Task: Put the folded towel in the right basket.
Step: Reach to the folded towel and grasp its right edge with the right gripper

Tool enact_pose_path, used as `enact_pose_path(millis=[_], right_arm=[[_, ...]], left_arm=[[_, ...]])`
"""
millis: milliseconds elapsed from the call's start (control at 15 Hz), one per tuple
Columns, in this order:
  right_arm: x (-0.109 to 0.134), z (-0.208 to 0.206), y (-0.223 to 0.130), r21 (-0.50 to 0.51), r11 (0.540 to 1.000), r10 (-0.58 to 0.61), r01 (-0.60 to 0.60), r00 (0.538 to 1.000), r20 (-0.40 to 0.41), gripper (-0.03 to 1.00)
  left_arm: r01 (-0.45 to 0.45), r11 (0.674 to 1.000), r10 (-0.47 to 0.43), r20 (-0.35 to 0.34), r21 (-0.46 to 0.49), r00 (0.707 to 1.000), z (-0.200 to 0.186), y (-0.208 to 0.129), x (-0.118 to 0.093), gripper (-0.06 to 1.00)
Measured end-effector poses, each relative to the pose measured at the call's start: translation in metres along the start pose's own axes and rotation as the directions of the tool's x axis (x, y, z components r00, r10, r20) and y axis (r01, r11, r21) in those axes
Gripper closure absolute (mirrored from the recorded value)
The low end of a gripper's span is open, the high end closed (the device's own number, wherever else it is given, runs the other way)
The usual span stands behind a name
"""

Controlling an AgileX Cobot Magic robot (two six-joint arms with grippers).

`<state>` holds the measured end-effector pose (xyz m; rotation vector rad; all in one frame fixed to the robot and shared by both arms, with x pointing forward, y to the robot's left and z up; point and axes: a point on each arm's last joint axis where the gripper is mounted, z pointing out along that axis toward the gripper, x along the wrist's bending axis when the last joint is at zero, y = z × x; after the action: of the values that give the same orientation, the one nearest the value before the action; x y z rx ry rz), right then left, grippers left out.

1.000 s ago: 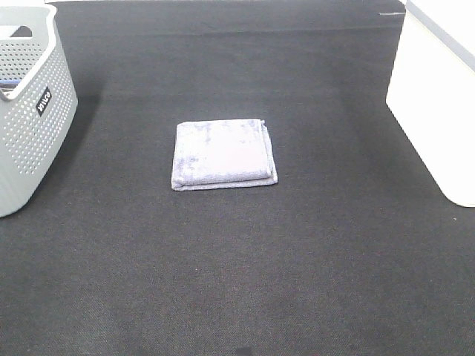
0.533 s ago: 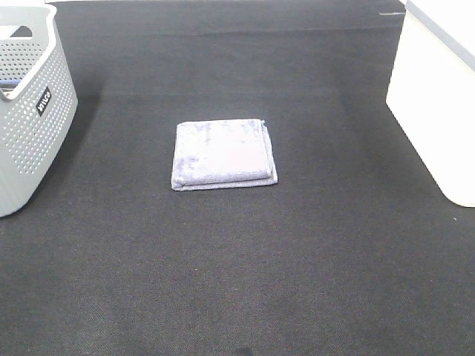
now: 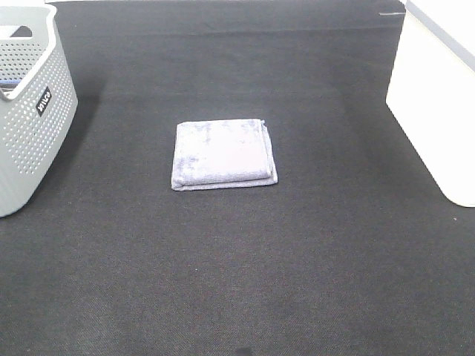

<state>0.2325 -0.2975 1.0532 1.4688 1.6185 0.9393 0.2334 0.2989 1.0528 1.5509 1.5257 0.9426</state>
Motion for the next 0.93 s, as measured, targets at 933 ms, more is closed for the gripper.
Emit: enact_pose_path(millis=[933], right_arm=[[0.0000, 0.0000, 0.0000, 0.000, 1.000, 0.000, 0.000, 1.000, 0.000, 0.21]], left_arm=[[0.000, 1.000, 0.000, 0.000, 0.000, 1.000, 0.0000, 0.0000, 0.0000, -0.03]])
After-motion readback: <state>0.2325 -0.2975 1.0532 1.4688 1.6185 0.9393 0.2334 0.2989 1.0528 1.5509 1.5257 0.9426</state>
